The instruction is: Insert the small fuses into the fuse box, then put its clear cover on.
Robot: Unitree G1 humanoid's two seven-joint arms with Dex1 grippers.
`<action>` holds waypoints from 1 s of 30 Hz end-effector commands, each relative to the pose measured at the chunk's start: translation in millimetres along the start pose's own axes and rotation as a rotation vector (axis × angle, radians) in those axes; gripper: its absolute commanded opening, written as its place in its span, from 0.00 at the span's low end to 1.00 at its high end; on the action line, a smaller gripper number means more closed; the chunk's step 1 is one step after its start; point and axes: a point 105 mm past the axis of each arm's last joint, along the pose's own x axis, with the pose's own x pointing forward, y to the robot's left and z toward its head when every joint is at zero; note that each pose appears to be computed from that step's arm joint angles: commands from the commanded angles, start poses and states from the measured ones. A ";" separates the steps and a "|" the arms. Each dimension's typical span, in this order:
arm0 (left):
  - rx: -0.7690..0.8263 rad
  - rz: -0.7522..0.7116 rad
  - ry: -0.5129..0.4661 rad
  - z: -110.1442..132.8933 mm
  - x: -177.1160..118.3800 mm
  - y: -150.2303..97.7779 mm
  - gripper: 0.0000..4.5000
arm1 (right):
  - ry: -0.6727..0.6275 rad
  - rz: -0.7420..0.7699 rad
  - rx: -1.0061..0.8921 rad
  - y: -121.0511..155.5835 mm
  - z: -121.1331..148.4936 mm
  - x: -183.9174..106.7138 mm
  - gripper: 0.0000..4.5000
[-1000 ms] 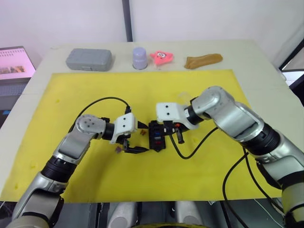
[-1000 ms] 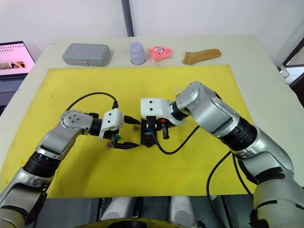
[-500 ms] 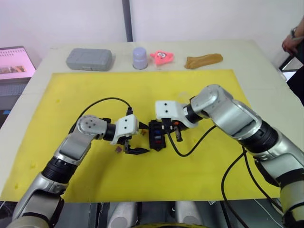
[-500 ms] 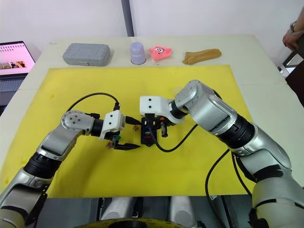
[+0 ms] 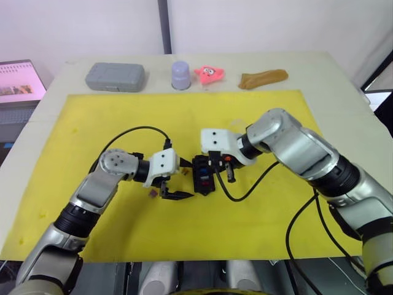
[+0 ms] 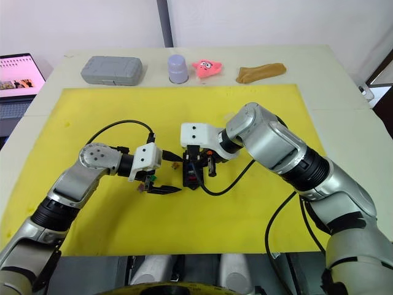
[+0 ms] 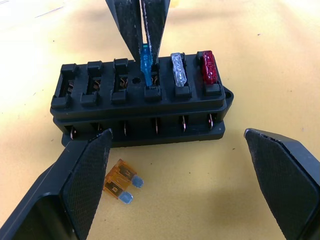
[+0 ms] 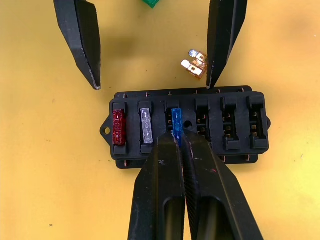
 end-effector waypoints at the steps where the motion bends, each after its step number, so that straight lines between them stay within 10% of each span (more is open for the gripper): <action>1: 0.037 0.008 -0.008 5.4 0.0 0.0 0.98 | 0.005 0.017 -0.051 5.7 4.0 -0.7 0.00; 30: 0.054 0.015 0.000 7.2 3.9 2.0 0.98 | 0.085 0.037 -0.104 6.1 -3.9 13.8 0.00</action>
